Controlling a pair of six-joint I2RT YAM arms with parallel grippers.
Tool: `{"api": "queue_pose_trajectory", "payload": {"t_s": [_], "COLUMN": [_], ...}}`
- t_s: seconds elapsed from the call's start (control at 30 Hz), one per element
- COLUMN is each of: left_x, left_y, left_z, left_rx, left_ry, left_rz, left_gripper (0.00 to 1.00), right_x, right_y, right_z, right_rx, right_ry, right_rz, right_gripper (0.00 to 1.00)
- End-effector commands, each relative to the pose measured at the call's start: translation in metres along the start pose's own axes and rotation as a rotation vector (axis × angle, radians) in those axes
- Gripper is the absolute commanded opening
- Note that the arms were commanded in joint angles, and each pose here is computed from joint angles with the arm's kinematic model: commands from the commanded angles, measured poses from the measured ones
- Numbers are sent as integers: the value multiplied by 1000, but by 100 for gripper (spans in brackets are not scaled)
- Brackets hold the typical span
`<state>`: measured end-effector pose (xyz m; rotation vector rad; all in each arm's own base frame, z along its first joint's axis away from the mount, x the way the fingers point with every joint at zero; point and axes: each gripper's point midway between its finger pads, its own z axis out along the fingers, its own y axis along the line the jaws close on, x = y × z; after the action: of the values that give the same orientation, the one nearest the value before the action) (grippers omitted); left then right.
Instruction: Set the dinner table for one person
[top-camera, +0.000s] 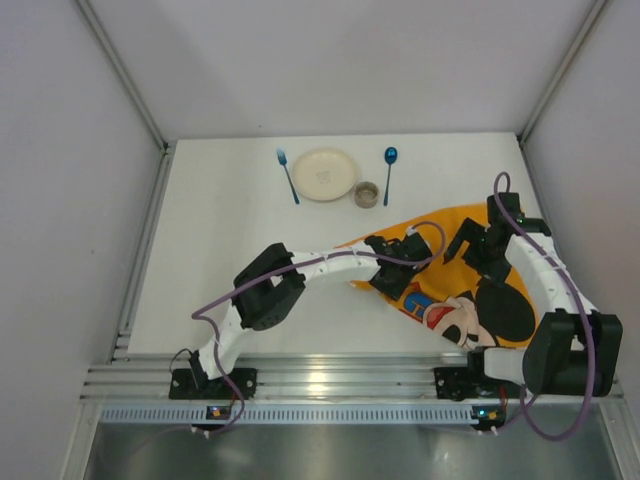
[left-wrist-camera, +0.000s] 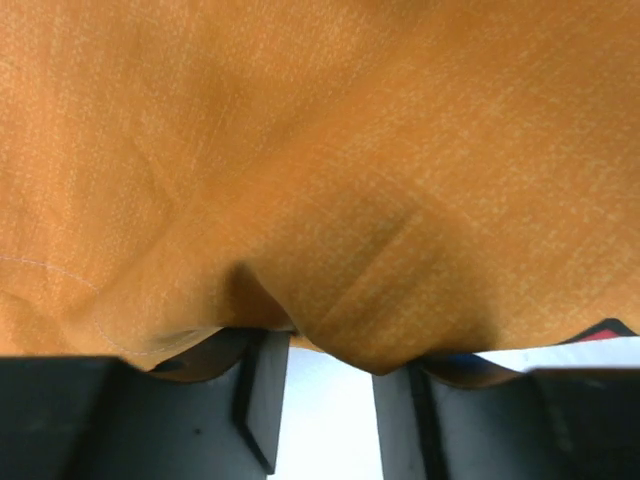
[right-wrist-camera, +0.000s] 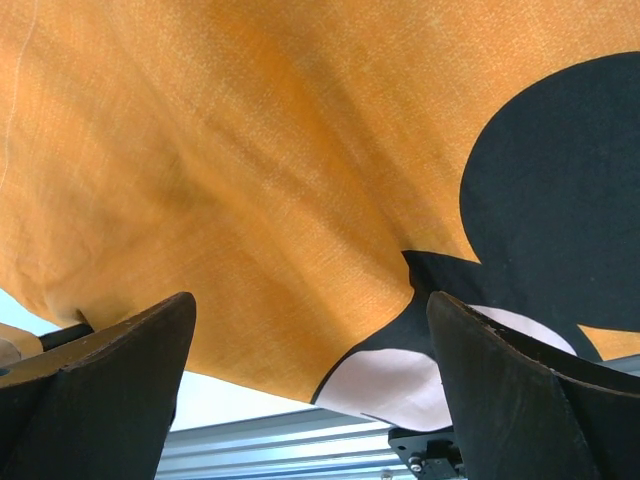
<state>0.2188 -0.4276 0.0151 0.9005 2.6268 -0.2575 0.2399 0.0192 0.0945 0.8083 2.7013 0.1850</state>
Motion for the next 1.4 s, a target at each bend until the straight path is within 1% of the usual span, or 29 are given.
{"api": "queue_pose_trajectory", "payload": {"t_s": [0.0,0.07,0.1,0.17,0.2,0.27,0.3,0.33,0.37,0.4,0.47,0.5,0.53,0.6,0.67,0.7,0.73,0.77,0.8,0.83,0.87,0.9,1.0,1.07,1.1,1.13,1.17,1.23,1.37], "left_x": [92,105,109,120,121,126,115,113,107,96,91,98,100,118,139,161,166,176,185,205,211,221,226,210,200,193,182,174,166], "left_y": [12,14,16,20,20,26,24,28,30,37,45,55,61,76,86,95,98,104,108,118,121,125,128,132,135,139,146,163,188], "left_z": [61,68,70,73,71,62,45,35,20,-11,-46,-64,-89,-115,-138,-144,-158,-164,-169,-174,-183,-186,-205,-213,-218,-220,-218,-204,-150], "left_rx": [-38,-44,-49,-57,-59,-81,-78,-94,-105,-132,-161,-200,-201,-249,-261,-299,-289,-309,-332,-383,-377,-400,-376,-360,-340,-341,-355,-378,-356], "left_ry": [268,290,299,318,320,334,303,295,275,239,204,214,186,207,199,241,214,225,228,257,238,242,196,98,37,2,-59,-51,66], "left_rz": [1,-4,-5,-9,-12,-18,-22,-36,-42,-53,-100,-110,-157,-198,-279,-329,-364,-397,-426,-485,-523,-583,-663,-703,-709,-709,-706,-676,-684], "left_gripper": [39,33,22,12,0,0,0,0,0,0,0,0,0,0,0,0,0,2,11,18,97,99,99,99,99,99,99,99,99], "right_x": [-18,-18,-18,-17,-18,-17,-19,-19,-23,-24,-31,-33,-35,-41,-47,-47,-50,-50,-49,-50,-49,-48,-47,-47,-46,-47,-38,-38,-34], "right_y": [2,1,0,0,0,1,3,5,8,10,16,19,21,25,30,31,34,35,36,38,40,41,45,49,52,54,67,77,91], "right_z": [-5,-4,-4,-3,-4,-4,-5,-5,-7,-8,-10,-9,-8,-5,-4,1,2,4,9,11,12,15,17,18,19,20,23,23,27], "right_rx": [-2,4,7,8,6,3,-1,-9,-19,-27,-46,-53,-55,-63,-73,-72,-82,-85,-86,-90,-93,-91,-91,-93,-98,-102,-116,-129,-137], "right_ry": [-45,-45,-41,-40,-41,-37,-38,-36,-44,-43,-56,-52,-53,-53,-63,-53,-61,-55,-40,-42,-39,-34,-34,-39,-37,-41,-26,-30,-25], "right_rz": [0,-6,-6,-9,-8,-8,-8,-2,-3,2,3,7,10,17,22,31,31,37,44,45,43,45,33,23,14,17,-28,-50,-89], "right_gripper": [100,100,100,100,100,100,100,100,100,100,100,100,100,100,100,100,100,100,100,100,100,100,99,100,100,100,99,99,99]}}
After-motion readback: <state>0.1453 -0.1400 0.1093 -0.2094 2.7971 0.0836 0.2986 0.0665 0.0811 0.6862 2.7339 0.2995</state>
